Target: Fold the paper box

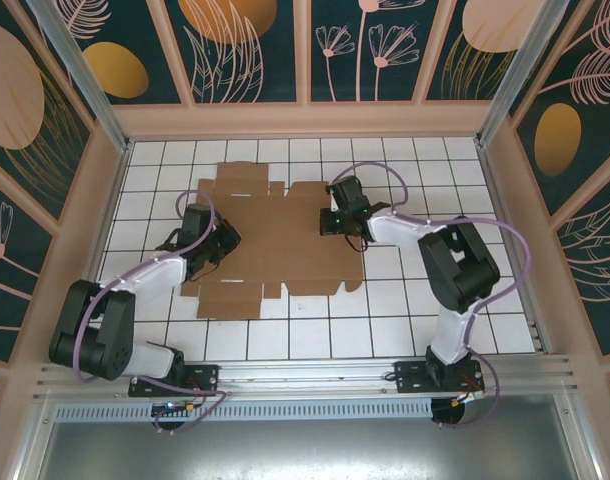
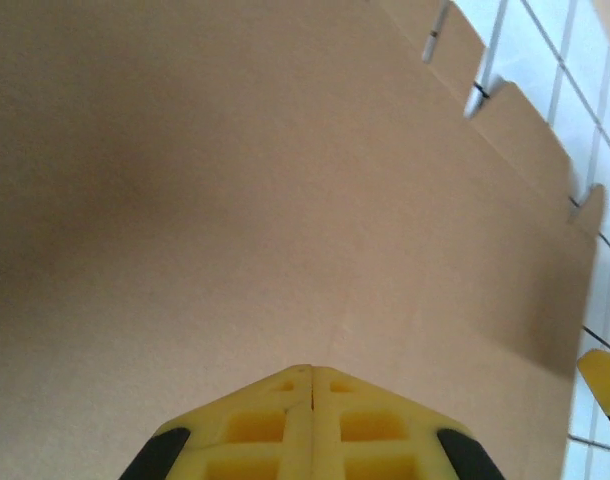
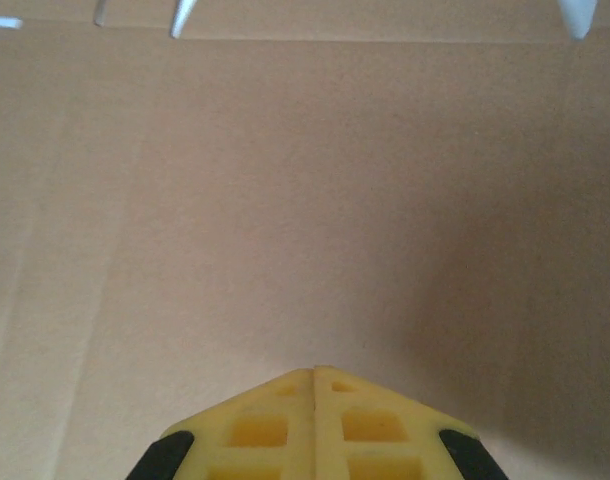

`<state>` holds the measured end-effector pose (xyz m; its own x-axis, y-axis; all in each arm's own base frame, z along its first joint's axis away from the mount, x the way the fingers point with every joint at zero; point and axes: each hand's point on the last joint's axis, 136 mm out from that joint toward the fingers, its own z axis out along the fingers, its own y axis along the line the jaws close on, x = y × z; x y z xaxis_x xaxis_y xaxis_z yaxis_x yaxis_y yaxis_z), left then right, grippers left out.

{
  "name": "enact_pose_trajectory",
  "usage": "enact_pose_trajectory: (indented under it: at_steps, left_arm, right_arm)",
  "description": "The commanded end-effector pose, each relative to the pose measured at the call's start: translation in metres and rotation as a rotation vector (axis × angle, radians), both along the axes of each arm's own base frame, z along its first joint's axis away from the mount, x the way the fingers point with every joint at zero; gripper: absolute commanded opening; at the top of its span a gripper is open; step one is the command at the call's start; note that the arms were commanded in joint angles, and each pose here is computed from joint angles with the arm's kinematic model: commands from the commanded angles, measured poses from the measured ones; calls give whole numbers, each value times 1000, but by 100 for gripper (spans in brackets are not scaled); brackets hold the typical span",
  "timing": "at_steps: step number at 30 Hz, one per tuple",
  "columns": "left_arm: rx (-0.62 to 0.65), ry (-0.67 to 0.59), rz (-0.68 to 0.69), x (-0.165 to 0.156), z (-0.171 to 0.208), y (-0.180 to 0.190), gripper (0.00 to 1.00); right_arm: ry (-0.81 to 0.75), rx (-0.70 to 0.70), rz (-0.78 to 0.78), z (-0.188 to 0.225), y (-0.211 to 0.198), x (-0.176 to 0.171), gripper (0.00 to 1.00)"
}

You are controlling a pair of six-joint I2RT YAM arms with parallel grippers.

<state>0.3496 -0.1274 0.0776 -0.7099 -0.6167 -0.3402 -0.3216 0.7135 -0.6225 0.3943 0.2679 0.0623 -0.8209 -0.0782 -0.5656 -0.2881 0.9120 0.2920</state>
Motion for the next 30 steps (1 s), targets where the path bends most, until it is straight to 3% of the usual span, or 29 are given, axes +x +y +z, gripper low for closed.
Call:
enact_pose_trajectory:
  at_steps: [1,11,20,26,30]
  left_arm:
    - [35,38,65,9,-1,9,0]
    - [89,123,86,40,-31,5,0]
    - [68,195,5,97,-71,-25,0]
    - [39,192,-116,132,-79,-64,0]
    - [-2,158,-266,143,-71,-109,0]
  right_arm:
    - [22,-43,16,-7,0,9,0]
    - [127,-139,-58,-52,-33,-16,0]
    - [186,-60,-62,-55,-47,-68,0]
    - [209,-54,73,-54,-9,-117,0]
    - [228,69,177,-43,36,-136,0]
